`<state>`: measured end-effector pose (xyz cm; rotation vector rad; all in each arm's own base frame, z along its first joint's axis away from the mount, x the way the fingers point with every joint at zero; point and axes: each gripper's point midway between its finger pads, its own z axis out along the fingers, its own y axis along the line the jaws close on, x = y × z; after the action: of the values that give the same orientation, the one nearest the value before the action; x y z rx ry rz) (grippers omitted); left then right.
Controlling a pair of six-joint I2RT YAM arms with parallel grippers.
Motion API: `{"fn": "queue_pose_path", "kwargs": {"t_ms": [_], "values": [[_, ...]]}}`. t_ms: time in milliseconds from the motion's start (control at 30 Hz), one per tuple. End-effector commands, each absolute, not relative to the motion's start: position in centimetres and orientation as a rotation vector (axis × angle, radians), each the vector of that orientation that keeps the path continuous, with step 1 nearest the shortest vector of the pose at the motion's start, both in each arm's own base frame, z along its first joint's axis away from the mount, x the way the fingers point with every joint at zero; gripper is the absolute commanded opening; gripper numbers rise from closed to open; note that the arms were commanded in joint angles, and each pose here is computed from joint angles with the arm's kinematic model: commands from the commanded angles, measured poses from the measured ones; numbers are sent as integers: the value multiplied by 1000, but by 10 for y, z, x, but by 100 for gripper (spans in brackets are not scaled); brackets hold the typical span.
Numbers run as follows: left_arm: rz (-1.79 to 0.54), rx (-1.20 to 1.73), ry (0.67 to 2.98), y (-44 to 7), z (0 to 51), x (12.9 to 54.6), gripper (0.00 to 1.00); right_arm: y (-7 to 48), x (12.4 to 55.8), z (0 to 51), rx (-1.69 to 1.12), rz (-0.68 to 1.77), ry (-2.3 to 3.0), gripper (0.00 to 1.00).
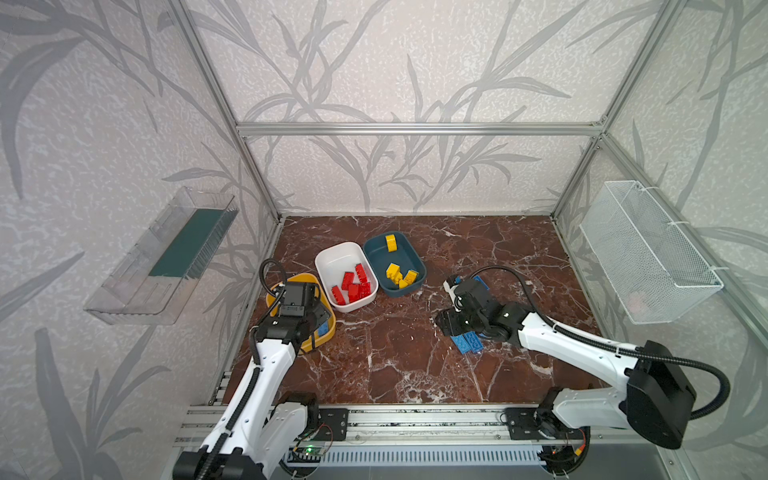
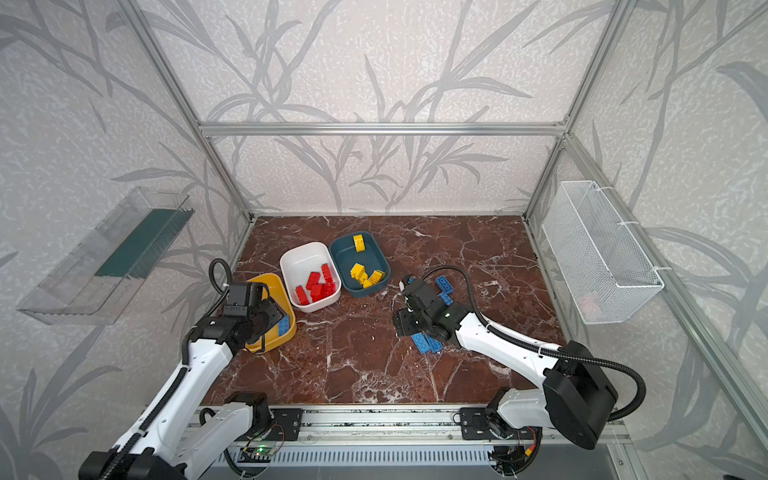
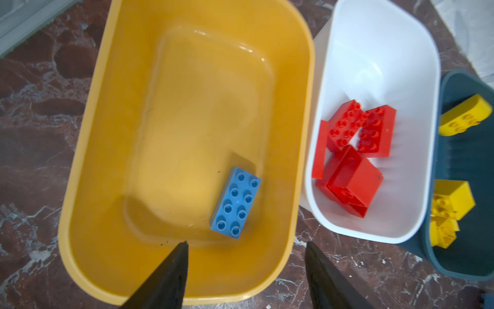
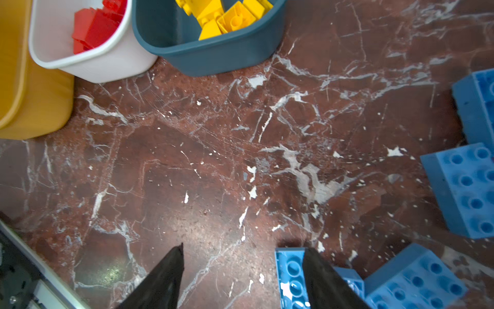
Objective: Sort the legos into containers by color
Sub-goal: 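Drop the blue brick into the yellow tub while right gripper lowers onto blue bricks, then grasp a blue brick in the cluster with the right gripper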
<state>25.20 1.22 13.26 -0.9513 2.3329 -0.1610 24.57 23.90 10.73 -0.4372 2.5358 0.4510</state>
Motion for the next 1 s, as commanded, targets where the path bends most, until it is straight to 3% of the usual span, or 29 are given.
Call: {"fn": "queue_pose_path", "kwargs": {"t_ms": [0, 133, 567, 967], "values": [[-265, -814, 2320, -2, 164, 260, 71, 217, 238, 102, -481, 289, 2593, 72], [-342, -691, 2319, -18, 185, 261, 70, 199, 241, 95, -419, 181, 2618, 70], [-383, -440, 2357, -45, 202, 248, 69, 160, 247, 57, -362, -45, 2829, 46], [-407, -397, 2369, -50, 195, 249, 69, 165, 244, 37, -414, -71, 2918, 44]]}}
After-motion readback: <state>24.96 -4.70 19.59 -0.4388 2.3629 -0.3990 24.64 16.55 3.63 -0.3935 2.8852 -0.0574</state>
